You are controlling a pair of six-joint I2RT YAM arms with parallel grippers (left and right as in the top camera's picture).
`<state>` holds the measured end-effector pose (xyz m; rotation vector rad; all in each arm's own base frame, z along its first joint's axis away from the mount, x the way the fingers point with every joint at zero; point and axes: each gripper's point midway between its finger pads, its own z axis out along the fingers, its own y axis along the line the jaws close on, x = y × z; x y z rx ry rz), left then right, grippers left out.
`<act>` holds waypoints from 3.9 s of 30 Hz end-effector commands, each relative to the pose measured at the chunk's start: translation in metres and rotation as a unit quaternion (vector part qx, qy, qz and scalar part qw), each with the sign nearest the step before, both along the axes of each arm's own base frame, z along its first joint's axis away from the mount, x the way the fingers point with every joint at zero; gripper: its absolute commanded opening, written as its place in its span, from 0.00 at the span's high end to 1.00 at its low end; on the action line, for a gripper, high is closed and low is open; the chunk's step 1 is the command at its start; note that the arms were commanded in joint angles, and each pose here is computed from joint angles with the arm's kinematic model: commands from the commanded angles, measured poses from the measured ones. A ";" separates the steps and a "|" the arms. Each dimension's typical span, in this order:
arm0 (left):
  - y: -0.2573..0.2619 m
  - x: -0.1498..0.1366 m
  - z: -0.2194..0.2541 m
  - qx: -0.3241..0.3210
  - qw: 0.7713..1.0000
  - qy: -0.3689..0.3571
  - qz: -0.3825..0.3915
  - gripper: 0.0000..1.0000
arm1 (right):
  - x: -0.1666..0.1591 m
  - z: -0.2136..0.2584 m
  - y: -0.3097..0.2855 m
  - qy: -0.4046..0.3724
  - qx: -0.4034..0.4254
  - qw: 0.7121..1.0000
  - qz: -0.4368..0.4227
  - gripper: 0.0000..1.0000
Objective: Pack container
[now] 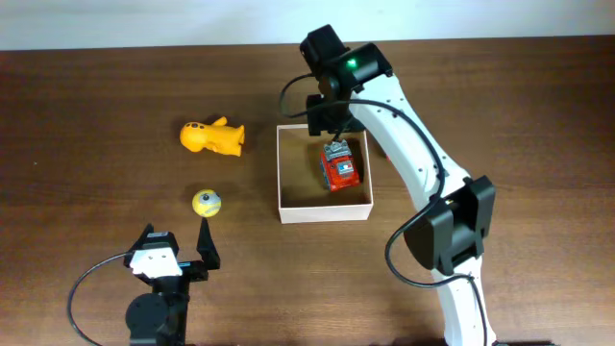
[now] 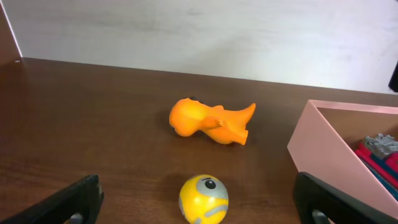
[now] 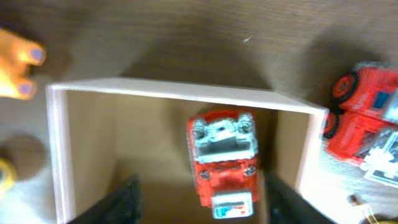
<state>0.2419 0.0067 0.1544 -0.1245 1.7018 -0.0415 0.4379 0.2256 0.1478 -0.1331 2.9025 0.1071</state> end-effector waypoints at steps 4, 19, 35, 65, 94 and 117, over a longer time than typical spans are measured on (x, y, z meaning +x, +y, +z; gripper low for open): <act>-0.001 0.000 -0.002 -0.002 1.000 0.000 -0.003 0.01 | -0.033 -0.009 0.038 0.034 0.011 0.997 0.068 0.52; -0.001 0.000 -0.002 -0.002 1.000 0.000 -0.003 0.01 | -0.072 -0.073 0.022 0.118 -0.051 0.988 0.086 0.52; -0.001 0.000 -0.002 -0.002 1.000 0.000 -0.003 0.01 | -0.038 -0.091 -0.012 0.082 -0.069 0.992 0.061 0.47; -0.001 0.000 -0.002 -0.002 1.000 0.000 -0.003 0.01 | -0.005 -0.089 -0.004 0.031 -0.028 0.994 0.101 0.43; -0.001 0.000 -0.002 -0.002 1.000 0.000 -0.003 0.01 | 0.001 -0.084 -0.009 0.015 -0.047 0.993 0.106 0.43; -0.001 0.000 -0.002 -0.002 1.000 0.000 -0.003 0.01 | 0.033 0.072 -0.116 -0.067 -0.063 0.990 -0.103 0.37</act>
